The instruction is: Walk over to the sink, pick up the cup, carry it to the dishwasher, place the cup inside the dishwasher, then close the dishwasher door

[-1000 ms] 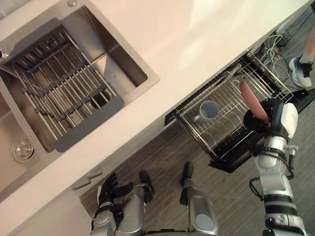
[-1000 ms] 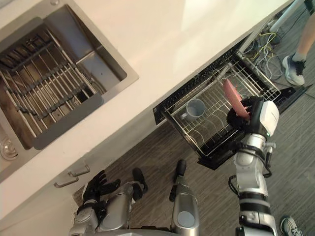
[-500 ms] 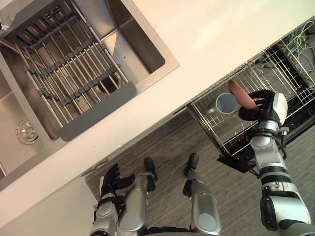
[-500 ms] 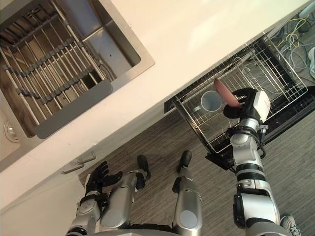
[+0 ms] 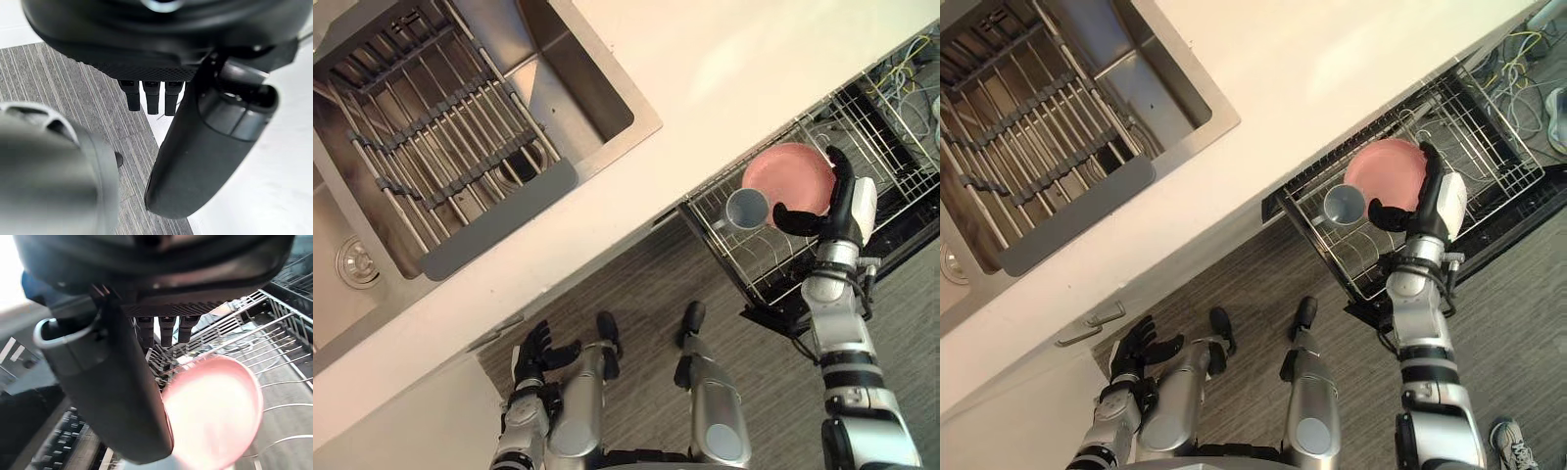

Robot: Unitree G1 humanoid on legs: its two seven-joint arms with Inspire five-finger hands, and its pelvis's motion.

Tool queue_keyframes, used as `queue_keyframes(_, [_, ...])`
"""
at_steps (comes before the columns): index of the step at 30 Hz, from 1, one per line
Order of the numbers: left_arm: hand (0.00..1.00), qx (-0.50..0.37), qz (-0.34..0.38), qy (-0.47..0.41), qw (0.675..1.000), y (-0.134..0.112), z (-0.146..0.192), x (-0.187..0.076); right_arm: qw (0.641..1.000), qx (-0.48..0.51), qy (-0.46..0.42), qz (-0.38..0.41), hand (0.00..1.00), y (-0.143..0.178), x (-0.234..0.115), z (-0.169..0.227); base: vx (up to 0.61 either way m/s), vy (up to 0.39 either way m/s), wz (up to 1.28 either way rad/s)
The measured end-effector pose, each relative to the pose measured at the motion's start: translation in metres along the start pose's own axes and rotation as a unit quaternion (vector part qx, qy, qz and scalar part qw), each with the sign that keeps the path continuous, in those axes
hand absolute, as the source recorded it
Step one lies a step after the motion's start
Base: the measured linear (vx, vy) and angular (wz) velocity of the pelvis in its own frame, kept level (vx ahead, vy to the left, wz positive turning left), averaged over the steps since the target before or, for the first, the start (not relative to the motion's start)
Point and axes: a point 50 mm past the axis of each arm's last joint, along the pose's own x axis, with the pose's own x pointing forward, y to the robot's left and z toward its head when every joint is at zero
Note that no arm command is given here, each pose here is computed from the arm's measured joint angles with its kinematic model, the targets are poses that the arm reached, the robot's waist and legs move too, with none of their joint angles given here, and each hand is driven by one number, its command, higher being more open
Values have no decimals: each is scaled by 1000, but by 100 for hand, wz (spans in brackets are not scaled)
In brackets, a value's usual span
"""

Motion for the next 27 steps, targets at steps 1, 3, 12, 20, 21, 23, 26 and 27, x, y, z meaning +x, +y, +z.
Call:
queue_keyframes(1, [90,-1,1,0,1000,1,0,0,1000,10,-4,0,90,-1,-6,1,6,15,-9])
queue_keyframes(3, [90,-5,6,-2,1000,3,2,1,1000,23,-6,-6,90,-6,-18,1,-1,6,-10])
queue_keyframes(12, [90,-18,32,18,999,21,-8,-4,962,111,188,-167,90,-62,-93,-79,28,15,-5])
queue_keyframes(20, [90,-37,24,27,999,11,-12,-7,880,221,363,-210,90,-58,-176,-127,5,-9,0])
queue_keyframes(21, [90,-38,23,28,999,10,-13,-7,878,230,367,-206,90,-56,-178,-128,0,0,0])
queue_keyframes(23, [90,-38,19,26,999,9,-12,-7,865,278,375,-186,90,-45,-178,-131,8,-39,3])
queue_keyframes(26, [90,-33,18,27,999,12,-12,-7,848,341,381,-137,90,-17,-164,-133,19,-35,3])
queue_keyframes(27, [90,-30,18,27,999,15,-12,-6,842,367,373,-132,90,-11,-161,-131,35,-21,6])
